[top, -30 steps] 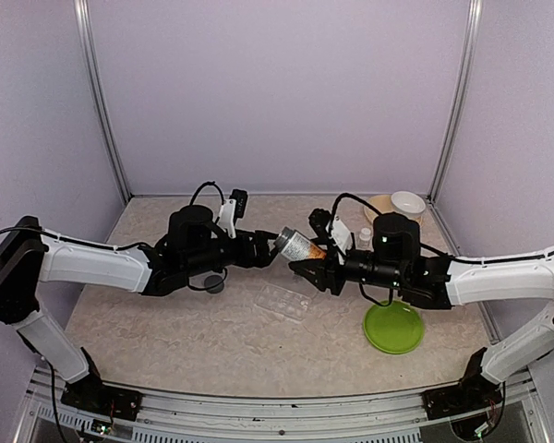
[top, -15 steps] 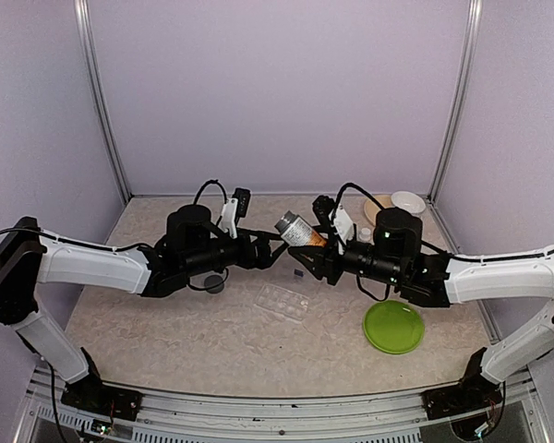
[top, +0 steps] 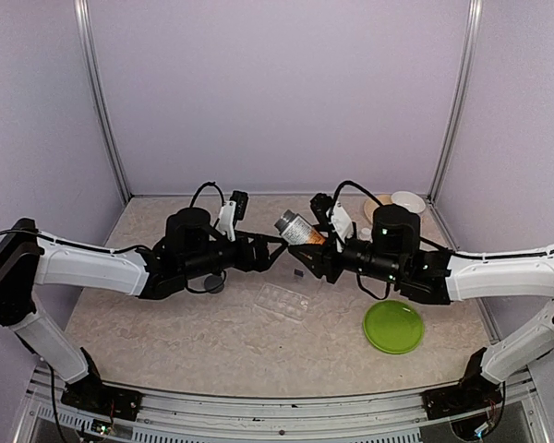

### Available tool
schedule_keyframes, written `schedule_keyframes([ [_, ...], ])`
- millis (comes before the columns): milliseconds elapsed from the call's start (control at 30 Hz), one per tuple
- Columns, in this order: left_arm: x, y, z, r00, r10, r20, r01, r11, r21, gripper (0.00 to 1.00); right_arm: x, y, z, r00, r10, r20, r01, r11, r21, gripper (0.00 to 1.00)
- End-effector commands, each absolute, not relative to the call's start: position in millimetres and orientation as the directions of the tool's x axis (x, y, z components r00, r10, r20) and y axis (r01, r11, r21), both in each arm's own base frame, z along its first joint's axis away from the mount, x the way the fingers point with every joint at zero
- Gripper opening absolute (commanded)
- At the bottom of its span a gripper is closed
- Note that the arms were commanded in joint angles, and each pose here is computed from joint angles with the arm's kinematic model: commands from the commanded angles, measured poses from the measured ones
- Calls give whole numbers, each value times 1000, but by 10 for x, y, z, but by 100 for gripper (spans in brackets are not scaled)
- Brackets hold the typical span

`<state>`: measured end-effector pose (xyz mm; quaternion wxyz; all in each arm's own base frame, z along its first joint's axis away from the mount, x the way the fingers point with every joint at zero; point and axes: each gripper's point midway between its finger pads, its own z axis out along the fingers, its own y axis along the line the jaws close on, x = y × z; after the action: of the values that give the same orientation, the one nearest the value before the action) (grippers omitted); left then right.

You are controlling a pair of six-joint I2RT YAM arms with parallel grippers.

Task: Sort the pills into containers
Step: Adjust the pill bottle, then pour the pill into the compartment of the pill container.

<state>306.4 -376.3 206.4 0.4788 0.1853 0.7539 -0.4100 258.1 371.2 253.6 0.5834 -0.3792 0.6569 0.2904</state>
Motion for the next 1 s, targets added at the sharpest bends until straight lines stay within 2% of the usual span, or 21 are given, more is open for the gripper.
schedule_keyframes([
  [0,3154,-3566,2186,-433,-158,-888,618,665,-420,99,2570,3497,2647,-13,-198,-980,-813,572,-105,0],
  [267,3174,-3235,2049,-437,-164,-884,569,711,-413,99,2568,3170,2166,-141,-339,-930,-835,545,-72,0],
  [500,3163,-3120,1987,-437,-156,-886,551,732,-401,99,2529,3121,1795,-238,-445,-863,-856,517,-30,0],
  [967,3152,-3040,1947,-438,-160,-885,542,738,-402,99,2439,3072,1240,-364,-532,-764,-853,521,44,0],
])
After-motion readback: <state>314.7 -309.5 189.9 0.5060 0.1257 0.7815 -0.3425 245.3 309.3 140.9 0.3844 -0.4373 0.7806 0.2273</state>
